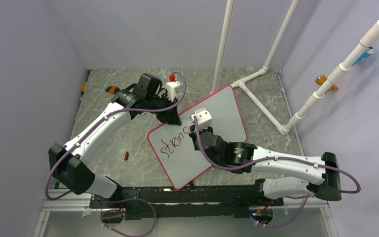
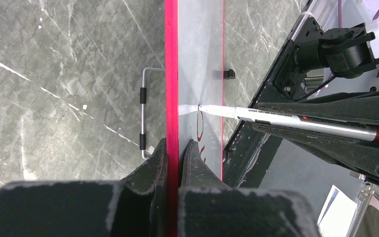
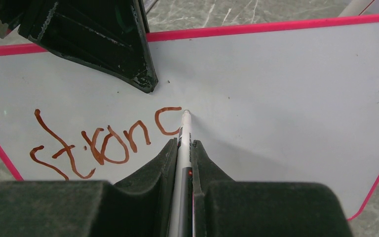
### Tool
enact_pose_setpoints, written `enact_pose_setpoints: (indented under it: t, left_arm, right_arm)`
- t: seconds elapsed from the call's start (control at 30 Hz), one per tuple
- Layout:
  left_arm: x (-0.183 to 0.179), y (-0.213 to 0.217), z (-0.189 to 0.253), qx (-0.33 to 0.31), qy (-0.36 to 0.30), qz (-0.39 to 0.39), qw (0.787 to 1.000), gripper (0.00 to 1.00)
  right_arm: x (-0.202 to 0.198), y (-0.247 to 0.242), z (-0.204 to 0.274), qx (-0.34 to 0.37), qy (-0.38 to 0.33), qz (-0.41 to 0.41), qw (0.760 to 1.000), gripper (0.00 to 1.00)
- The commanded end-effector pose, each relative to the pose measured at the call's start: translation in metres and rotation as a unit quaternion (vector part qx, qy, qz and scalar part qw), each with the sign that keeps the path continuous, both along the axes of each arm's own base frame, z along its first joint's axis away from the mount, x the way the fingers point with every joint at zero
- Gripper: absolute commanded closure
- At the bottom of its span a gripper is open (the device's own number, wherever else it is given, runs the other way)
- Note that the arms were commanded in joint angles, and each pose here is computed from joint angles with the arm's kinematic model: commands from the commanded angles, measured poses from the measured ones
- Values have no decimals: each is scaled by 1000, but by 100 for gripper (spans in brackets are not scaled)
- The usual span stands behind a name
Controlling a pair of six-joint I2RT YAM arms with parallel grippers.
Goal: Write a sentence on the whiteboard
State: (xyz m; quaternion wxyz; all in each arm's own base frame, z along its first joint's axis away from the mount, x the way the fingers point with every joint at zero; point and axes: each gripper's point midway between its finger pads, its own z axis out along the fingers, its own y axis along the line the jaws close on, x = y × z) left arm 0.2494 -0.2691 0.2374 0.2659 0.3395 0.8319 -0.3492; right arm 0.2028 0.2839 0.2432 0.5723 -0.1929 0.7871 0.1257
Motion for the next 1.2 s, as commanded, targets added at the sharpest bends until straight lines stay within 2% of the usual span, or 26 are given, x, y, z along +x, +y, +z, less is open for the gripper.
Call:
enact_pose_setpoints:
  t: [0.0,0.23,0.7,1.17]
  left_arm:
    - [50,25,4,66,-147,33,986,100]
    - [50,24,4,65,-147,32,986,100]
    - [50,25,5,64,-149,33,986,100]
    - [50,24,6,64,-149,32,986,100]
  right_arm:
    - [7,8,21,26,-17,-3,999,100]
    - [3,10,18,29,-12,11,999,100]
    - [-14,-5,-42,-6,54,21,998,100]
    - [-33,-10,-73,-19,93,37,995,100]
